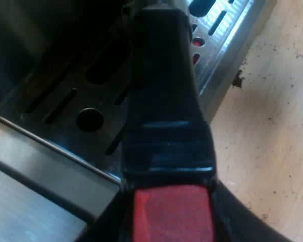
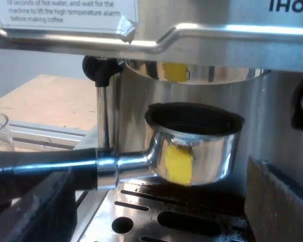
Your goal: Put the handle in the coffee machine
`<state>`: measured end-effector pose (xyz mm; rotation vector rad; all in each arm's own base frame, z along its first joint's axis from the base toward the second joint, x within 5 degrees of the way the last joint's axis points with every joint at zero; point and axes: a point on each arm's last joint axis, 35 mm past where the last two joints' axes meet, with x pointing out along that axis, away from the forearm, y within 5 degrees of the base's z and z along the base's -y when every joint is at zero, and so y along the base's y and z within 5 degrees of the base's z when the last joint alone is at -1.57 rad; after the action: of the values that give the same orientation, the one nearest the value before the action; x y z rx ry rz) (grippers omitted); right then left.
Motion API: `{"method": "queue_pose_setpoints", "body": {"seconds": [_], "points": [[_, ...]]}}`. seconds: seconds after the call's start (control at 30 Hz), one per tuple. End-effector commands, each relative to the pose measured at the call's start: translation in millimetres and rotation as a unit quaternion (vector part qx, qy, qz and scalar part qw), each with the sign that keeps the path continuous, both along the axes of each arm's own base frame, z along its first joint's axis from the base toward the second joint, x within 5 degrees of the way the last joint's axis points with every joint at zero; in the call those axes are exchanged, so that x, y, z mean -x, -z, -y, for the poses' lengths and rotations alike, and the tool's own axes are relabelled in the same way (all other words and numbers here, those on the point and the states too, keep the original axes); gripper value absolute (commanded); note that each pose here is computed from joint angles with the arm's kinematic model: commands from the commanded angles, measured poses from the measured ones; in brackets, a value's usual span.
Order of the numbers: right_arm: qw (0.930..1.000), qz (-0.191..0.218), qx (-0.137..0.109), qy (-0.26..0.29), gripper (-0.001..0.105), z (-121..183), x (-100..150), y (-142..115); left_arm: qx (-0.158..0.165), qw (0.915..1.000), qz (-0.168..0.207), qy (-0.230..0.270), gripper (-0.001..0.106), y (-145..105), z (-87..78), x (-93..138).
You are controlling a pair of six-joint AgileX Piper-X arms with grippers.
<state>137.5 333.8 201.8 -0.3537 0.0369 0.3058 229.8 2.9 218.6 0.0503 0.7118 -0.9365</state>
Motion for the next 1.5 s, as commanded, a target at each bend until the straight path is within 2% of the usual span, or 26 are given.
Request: {"method": "queue_pose_setpoints", "body": {"seconds": [0.03,0.3,0.67,0.9,1.5], "points": [[1.0000,0.004,-0.002,0.001,0.071,0.5,-1.3,-1.4,0.022,0.9987,0.042,0.018,0.000,-7.0,0.7,-8.8],[1.0000,0.004,-0.002,0.001,0.071,0.5,-1.3,-1.4,0.016,0.9989,0.037,0.026,0.000,1.4,0.0,-13.5],[1.0000,0.004,-0.002,0.001,0.071,0.5,-1.3,-1.4,0.011,0.9978,0.058,0.029,0.000,-13.6,-2.2,-31.0],[1.0000,0.004,-0.002,0.001,0.071,0.5,-1.3,-1.4,0.011,0.9975,0.063,0.030,0.000,-18.7,-2.5,-33.3],[1.0000,0.004,-0.001,0.001,0.071,0.6,-1.3,-1.4,0.036,0.9974,0.055,0.030,0.000,-19.5,-6.0,-31.1]]}}
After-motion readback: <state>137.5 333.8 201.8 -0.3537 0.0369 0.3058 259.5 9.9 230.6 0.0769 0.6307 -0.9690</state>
